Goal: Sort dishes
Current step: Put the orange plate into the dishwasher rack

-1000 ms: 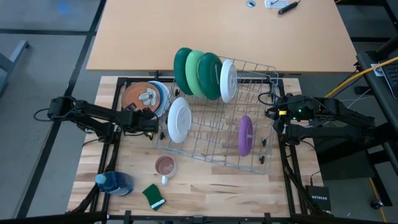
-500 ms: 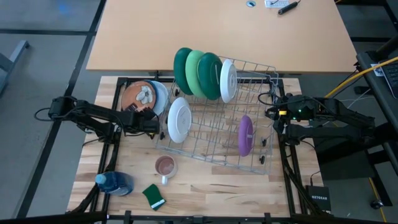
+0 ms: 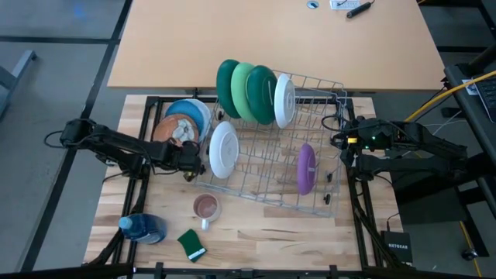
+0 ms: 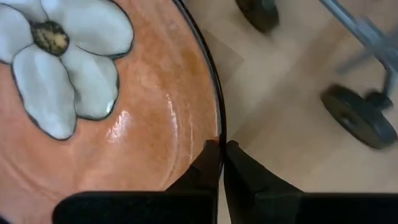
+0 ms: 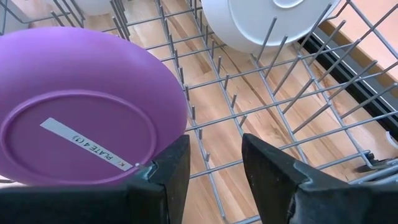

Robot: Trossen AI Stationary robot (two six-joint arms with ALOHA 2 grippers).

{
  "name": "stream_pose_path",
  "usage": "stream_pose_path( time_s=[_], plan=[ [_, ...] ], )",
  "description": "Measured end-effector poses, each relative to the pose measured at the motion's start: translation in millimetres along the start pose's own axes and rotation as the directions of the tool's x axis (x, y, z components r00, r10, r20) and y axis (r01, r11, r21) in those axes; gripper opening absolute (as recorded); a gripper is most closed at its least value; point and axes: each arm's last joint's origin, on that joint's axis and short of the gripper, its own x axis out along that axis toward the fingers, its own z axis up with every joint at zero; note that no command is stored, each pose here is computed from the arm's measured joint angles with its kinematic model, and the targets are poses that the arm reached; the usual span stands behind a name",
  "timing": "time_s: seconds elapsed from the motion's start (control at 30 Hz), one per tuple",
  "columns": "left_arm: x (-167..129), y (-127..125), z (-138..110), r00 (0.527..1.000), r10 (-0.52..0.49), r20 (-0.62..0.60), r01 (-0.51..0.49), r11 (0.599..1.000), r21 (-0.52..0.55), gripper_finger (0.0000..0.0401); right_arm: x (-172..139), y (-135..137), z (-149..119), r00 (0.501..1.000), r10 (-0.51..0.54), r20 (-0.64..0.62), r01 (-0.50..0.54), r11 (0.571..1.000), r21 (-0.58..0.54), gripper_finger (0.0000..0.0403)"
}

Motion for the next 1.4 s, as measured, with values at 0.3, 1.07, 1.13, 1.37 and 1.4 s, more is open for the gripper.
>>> stream_pose_path(
  time_s=[0.3, 1.07, 1.13, 1.37, 1.4],
  plan=[
    [-2.9, -3.9, -5.3, 1.0, -0.002, 0.003, 0.002, 1.0, 0.029, 0.0002, 0.0, 0.0, 0.0, 1.0, 0.0, 0.0, 0.0, 1.0, 0.0, 0.0152],
    [-5.1, -12.0, -13.3, 0.922, -0.281, -0.266, 0.252, 0.958, -0.139, 0.0138, 0.0, 0.0, 0.0, 1.0, 0.001, 0.0, -0.001, 1.0, 0.0, 0.0152],
    [-4.9, -12.2, -13.1, 0.924, -0.279, -0.261, 0.243, 0.957, -0.16, 0.0139, 0.0, 0.0, 0.0, 1.0, 0.001, 0.0, -0.001, 1.0, 0.001, 0.0152],
    [-3.9, -13.4, -10.5, 0.94, -0.264, -0.216, 0.219, 0.953, -0.21, 0.0139, 5.8, 0.4, -3.4, 1.0, -0.004, -0.02, 0.004, 1.0, -0.004, 0.0152],
    [-3.9, -14.2, -9.4, 0.942, -0.269, -0.201, 0.226, 0.95, -0.214, 0.0139, 8.2, 0.5, -4.8, 1.0, -0.006, -0.029, 0.006, 1.0, -0.006, 0.0152]
  ],
)
